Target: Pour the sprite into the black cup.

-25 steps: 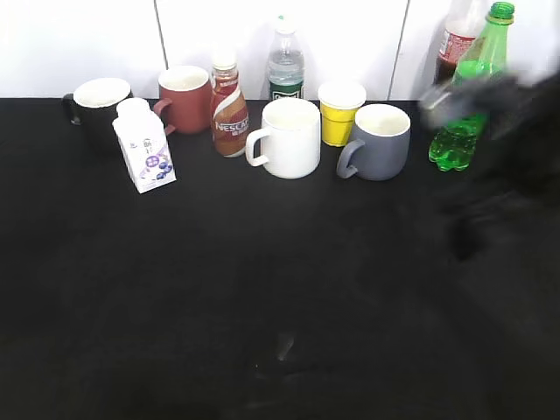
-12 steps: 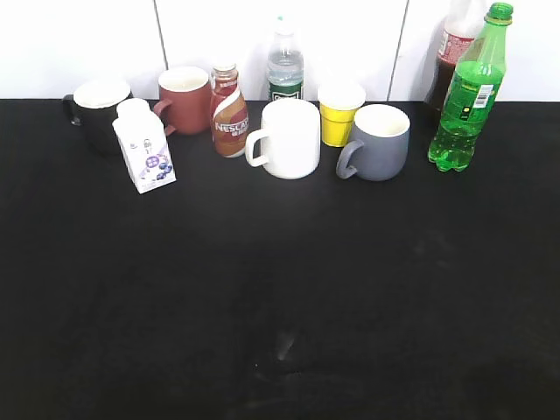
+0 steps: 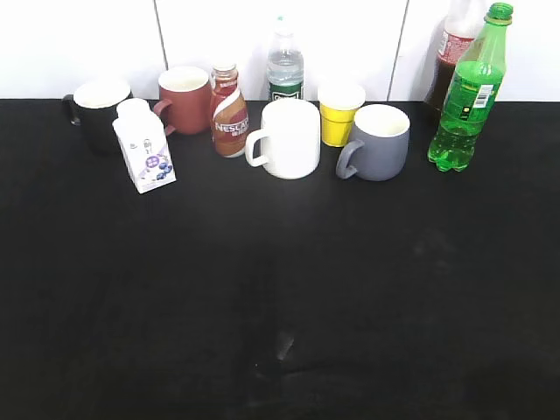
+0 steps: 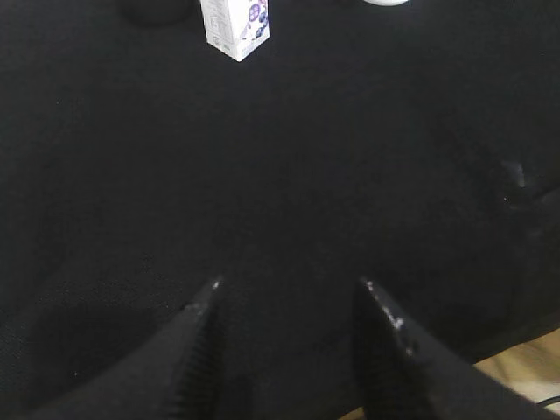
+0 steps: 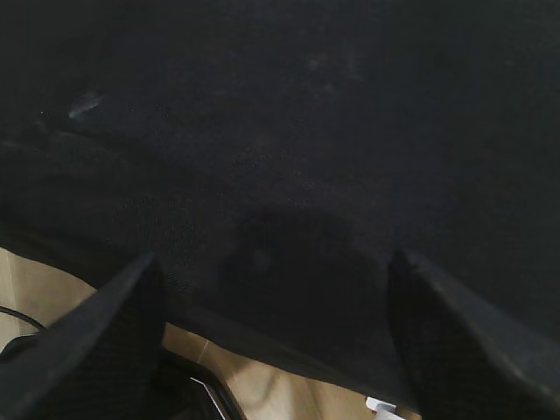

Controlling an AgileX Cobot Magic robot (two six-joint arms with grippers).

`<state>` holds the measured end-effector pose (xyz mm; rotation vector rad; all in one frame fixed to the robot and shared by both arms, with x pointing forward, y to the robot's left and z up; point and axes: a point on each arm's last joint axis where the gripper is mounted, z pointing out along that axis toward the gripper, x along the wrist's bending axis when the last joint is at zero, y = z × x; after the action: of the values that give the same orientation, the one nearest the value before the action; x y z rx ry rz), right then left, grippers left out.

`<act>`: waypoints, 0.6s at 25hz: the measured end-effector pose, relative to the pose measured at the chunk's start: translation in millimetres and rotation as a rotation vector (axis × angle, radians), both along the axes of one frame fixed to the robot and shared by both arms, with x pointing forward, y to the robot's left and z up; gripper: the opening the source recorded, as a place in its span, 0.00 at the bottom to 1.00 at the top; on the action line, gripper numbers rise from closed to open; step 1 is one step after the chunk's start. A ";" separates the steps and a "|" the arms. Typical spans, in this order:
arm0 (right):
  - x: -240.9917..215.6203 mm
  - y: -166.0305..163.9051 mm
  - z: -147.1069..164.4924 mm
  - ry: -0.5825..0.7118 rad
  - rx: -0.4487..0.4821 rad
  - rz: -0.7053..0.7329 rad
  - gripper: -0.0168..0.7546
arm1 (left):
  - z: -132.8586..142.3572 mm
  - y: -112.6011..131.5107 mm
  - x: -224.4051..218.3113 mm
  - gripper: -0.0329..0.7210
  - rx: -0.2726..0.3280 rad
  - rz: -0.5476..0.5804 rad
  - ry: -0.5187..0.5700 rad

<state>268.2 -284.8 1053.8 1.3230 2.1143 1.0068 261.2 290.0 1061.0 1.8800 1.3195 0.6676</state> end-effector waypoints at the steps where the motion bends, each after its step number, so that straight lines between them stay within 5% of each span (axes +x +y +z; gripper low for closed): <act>1: 0.3 -0.7 0.0 0.001 0.001 -0.025 0.78 | 0.2 0.9 -0.9 0.52 -0.003 0.029 -0.007; 6: -16.2 -15.1 3.0 -0.124 0.033 -0.469 0.78 | 1.7 6.5 -31.3 0.48 -0.028 0.261 -0.202; 8: -34.4 -15.2 3.4 -0.236 0.057 -0.502 0.78 | 1.6 6.5 -32.8 0.45 -0.029 0.264 -0.211; 15: -36.5 -14.6 3.3 -0.247 0.066 -0.500 0.78 | 1.7 6.3 -32.9 0.36 -0.032 0.265 -0.213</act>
<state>231.8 -299.5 1057.1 1.5615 1.4754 0.9656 228.3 296.3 1062.7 1.5732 1.4412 0.9488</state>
